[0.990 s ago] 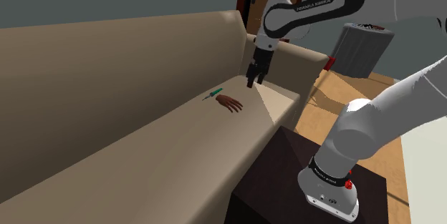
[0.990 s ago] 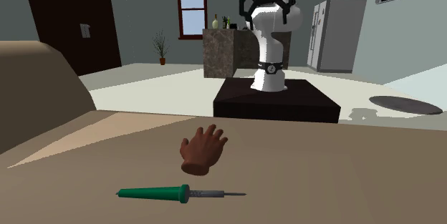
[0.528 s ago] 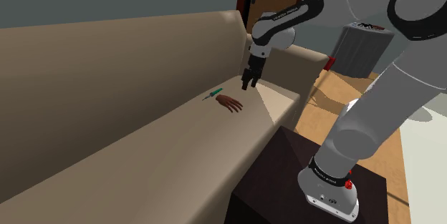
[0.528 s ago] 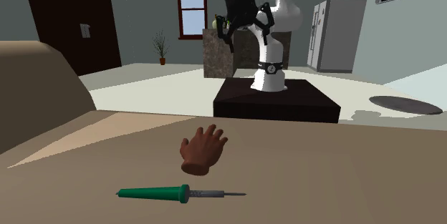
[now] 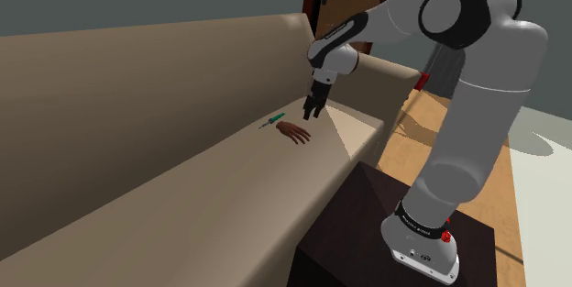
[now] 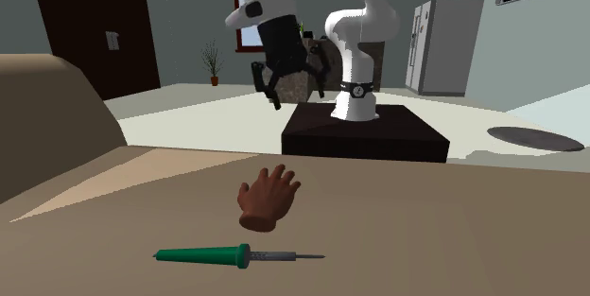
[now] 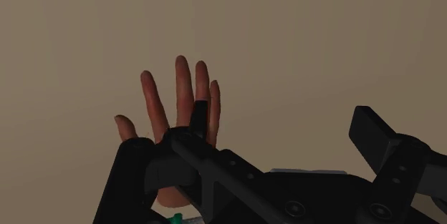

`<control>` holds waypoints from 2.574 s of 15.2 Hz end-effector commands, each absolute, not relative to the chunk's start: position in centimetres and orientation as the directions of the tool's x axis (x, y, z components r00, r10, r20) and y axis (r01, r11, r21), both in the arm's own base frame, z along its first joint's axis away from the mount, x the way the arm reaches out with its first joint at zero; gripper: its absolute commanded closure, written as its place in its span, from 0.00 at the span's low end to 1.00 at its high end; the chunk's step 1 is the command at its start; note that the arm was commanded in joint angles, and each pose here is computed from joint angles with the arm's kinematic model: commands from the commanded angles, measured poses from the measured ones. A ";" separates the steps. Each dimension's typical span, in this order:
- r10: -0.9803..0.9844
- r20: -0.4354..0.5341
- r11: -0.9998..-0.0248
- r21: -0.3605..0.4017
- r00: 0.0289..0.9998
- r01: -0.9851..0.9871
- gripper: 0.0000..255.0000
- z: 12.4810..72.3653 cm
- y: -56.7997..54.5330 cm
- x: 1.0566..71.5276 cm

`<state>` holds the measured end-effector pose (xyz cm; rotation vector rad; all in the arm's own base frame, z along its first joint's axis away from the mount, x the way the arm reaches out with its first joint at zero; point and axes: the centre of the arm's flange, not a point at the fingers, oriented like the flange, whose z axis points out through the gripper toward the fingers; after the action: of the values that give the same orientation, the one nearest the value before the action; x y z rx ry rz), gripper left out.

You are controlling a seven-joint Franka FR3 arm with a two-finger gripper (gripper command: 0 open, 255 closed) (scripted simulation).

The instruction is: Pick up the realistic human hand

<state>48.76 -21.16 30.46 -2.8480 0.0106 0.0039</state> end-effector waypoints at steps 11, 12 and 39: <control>0.019 0.015 -0.933 -0.359 1.000 0.023 0.00 20.5 -27.7 55.2; 0.019 0.015 -0.933 -0.359 1.000 0.023 0.00 20.0 -27.7 55.2; 0.019 0.015 -0.933 -0.359 1.000 0.023 1.00 23.4 -27.7 55.2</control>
<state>55.20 -27.68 22.82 -2.7737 -0.0297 -0.0160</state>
